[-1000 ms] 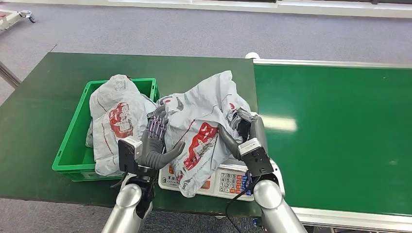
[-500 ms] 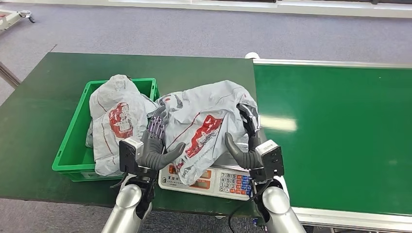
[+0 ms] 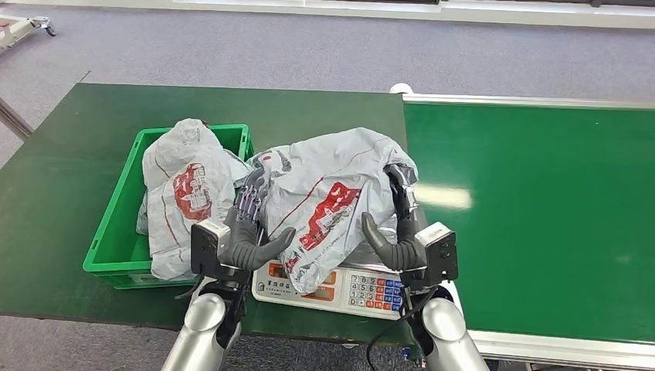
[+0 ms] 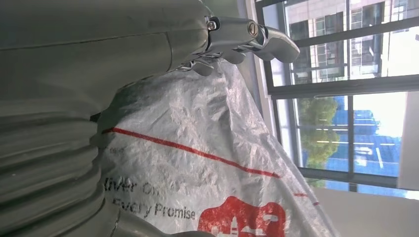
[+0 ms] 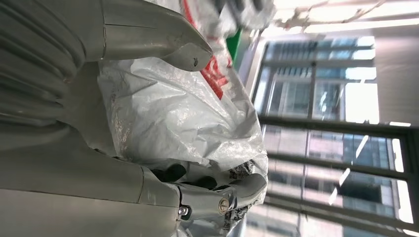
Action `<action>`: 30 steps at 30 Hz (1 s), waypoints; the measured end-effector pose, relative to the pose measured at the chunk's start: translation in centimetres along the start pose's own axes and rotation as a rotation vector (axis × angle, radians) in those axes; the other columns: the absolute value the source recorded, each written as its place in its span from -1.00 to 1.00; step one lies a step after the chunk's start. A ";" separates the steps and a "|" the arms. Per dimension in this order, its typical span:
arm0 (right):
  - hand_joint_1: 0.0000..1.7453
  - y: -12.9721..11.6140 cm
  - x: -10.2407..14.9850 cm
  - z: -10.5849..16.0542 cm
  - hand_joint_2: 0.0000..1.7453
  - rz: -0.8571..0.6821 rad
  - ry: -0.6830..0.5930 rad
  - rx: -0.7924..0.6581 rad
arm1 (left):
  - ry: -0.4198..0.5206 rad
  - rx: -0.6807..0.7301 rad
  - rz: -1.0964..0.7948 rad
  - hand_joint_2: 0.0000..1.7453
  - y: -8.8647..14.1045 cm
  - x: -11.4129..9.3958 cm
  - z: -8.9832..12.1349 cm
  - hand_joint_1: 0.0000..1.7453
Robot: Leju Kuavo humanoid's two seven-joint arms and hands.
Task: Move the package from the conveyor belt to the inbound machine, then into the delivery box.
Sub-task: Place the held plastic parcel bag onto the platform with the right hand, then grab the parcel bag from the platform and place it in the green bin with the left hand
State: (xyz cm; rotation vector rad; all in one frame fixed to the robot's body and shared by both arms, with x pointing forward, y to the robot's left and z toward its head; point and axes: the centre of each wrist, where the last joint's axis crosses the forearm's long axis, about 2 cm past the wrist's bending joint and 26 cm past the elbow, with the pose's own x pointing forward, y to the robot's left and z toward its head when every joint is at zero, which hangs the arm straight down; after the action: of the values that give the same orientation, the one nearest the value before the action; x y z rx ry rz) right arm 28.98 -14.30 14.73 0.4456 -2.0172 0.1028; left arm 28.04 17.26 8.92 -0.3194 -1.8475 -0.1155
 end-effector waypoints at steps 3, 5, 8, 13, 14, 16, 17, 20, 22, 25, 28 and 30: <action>-1.00 -1.4 -0.5 0.8 1.00 -0.198 0.004 -0.005 | 0.020 -0.029 -0.145 1.00 0.3 0.0 -0.3 -1.00; -1.00 -3.0 -1.0 1.5 1.00 -0.255 0.005 -0.021 | 0.024 -0.060 -0.237 1.00 0.5 -0.1 -0.8 -1.00; -1.00 -5.1 -2.1 2.4 1.00 -0.219 0.033 -0.060 | 0.019 -0.116 -0.317 1.00 0.5 -0.3 -1.9 -1.00; -1.00 -7.0 -3.2 3.0 1.00 -0.195 0.071 -0.058 | 0.043 -0.439 -0.563 1.00 -1.2 -1.1 -4.9 -1.00; -1.00 -7.2 -3.3 2.9 1.00 -0.201 0.073 -0.054 | 0.046 -0.543 -0.642 1.00 -1.9 -1.4 -5.6 -1.00; -1.00 -7.3 -3.4 2.8 1.00 -0.214 0.077 -0.051 | 0.058 -0.711 -0.742 1.00 -3.3 -2.0 -6.4 -1.00; -1.00 -7.3 -3.5 2.8 1.00 -0.220 0.080 -0.052 | 0.072 -0.781 -0.766 1.00 -3.8 -2.3 -6.7 -1.00; -1.00 -7.3 -3.6 3.0 1.00 -0.236 0.086 -0.058 | 0.135 -0.961 -0.788 1.00 -3.9 -2.8 -7.6 -0.93; -1.00 -7.3 -3.6 3.0 1.00 -0.248 0.084 -0.059 | 0.186 -1.064 -0.785 1.00 -3.6 -2.8 -8.3 -0.10; -1.00 -7.3 -3.6 3.0 1.00 -0.262 0.079 -0.062 | 0.254 -1.176 -0.783 1.00 -3.1 -2.5 -9.2 0.97; -1.00 -7.3 -3.6 2.8 1.00 -0.281 0.074 -0.063 | 0.337 -1.259 -0.767 1.00 -2.7 -2.0 -10.2 1.00; -1.00 -7.4 -3.5 2.5 1.00 -0.293 0.069 -0.062 | 0.395 -1.306 -0.755 1.00 -2.5 -1.5 -11.0 1.00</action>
State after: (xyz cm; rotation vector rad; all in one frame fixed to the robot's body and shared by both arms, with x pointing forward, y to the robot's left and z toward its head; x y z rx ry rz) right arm 30.95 -20.87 9.62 0.6825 -1.8616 -0.1234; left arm 37.88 11.98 11.01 -0.4089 -1.1713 -1.7894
